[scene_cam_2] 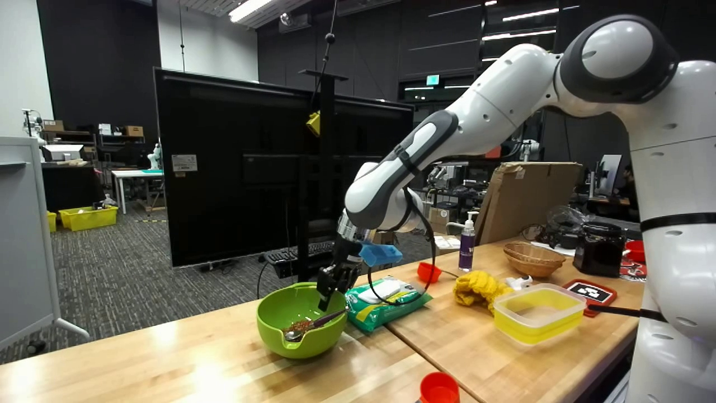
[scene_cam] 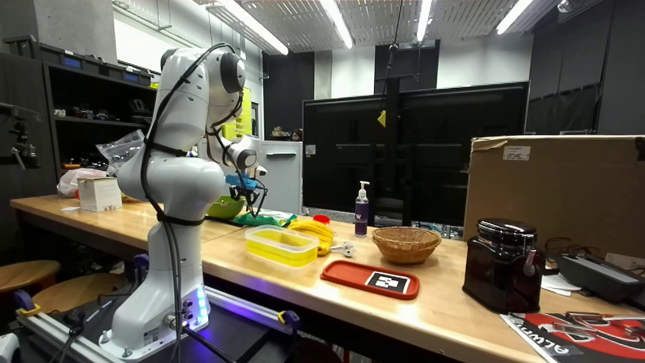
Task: Move the green bowl to the left
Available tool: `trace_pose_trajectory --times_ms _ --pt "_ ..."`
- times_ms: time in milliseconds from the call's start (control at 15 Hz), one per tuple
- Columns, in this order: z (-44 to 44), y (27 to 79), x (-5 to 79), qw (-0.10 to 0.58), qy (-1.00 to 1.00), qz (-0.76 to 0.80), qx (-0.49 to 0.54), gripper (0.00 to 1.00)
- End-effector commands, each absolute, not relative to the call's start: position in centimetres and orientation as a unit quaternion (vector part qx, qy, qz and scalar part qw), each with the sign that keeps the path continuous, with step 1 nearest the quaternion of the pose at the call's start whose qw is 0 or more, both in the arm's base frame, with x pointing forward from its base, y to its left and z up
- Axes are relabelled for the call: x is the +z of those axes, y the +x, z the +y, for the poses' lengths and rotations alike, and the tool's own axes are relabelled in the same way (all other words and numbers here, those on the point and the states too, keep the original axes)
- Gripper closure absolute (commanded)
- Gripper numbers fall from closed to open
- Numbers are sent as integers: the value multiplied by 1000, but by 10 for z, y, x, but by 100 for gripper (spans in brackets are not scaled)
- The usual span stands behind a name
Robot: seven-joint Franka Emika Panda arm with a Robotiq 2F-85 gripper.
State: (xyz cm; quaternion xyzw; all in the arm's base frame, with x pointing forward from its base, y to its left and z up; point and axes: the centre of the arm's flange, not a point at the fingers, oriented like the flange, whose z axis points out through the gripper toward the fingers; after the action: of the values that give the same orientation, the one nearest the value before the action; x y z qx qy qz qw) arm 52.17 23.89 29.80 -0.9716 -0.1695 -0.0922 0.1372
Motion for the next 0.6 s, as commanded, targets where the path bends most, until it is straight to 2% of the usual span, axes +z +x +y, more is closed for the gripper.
trace_pose_trajectory --times_ms 0,133,533 --pt "241 509 308 124 -974 -165 -96 16" --pt "242 507 313 117 -975 -165 -95 3" --pt "238 501 349 101 -979 -162 -73 0"
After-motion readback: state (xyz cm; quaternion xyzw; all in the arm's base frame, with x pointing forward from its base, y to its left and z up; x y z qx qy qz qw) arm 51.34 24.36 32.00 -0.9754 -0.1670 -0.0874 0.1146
